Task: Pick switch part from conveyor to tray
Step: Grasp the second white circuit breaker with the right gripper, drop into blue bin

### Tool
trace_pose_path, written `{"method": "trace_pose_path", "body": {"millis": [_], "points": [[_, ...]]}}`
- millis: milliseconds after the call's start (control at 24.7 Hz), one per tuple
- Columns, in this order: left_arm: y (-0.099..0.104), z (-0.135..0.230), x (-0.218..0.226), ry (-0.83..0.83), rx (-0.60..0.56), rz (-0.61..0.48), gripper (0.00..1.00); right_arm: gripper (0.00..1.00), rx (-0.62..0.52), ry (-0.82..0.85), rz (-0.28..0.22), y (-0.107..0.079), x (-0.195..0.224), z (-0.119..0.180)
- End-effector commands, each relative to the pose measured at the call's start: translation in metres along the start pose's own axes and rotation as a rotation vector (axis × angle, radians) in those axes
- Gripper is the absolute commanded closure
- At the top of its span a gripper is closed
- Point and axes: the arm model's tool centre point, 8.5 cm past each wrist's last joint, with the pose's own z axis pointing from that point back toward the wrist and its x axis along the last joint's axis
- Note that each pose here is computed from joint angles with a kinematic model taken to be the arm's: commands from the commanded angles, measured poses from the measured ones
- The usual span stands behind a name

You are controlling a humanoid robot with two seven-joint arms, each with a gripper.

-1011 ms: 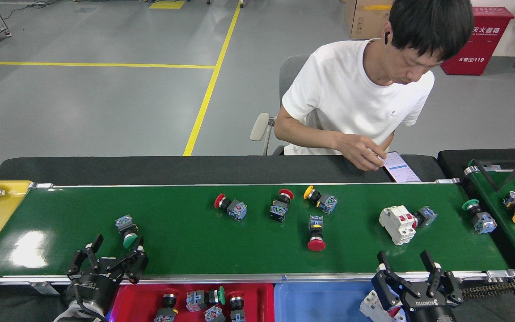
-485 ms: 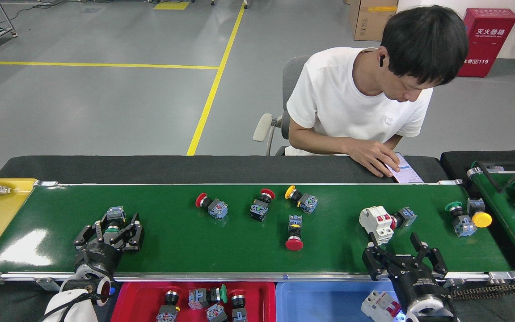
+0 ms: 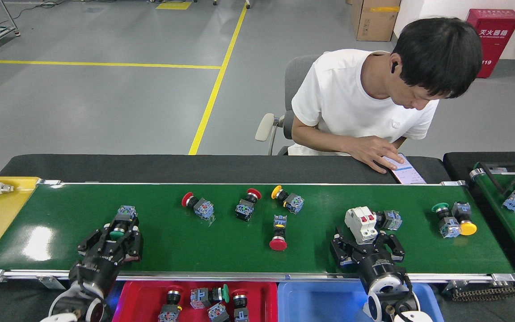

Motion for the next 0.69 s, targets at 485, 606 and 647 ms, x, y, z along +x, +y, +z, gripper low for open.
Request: {"method": "trace_pose_path", "body": {"millis": [485,606,647], "points": [[-0.003,0.038,0.063,-0.154,0.019,-0.067,0.0,0.84,-0.108,-0.451,-0.117,-0.061,-0.006,0.036],[-0.003,0.048,0.034,-0.057,0.034,-0.009,0.0,0.81,-0.143,-0.636,-0.113,-0.062,-0.021,0.074],[-0.002,0.051,0.024,-0.019,0.043,0.019,0.0,0.81,-0.14,-0.71,-0.104,-0.057,-0.02,0.086]]}}
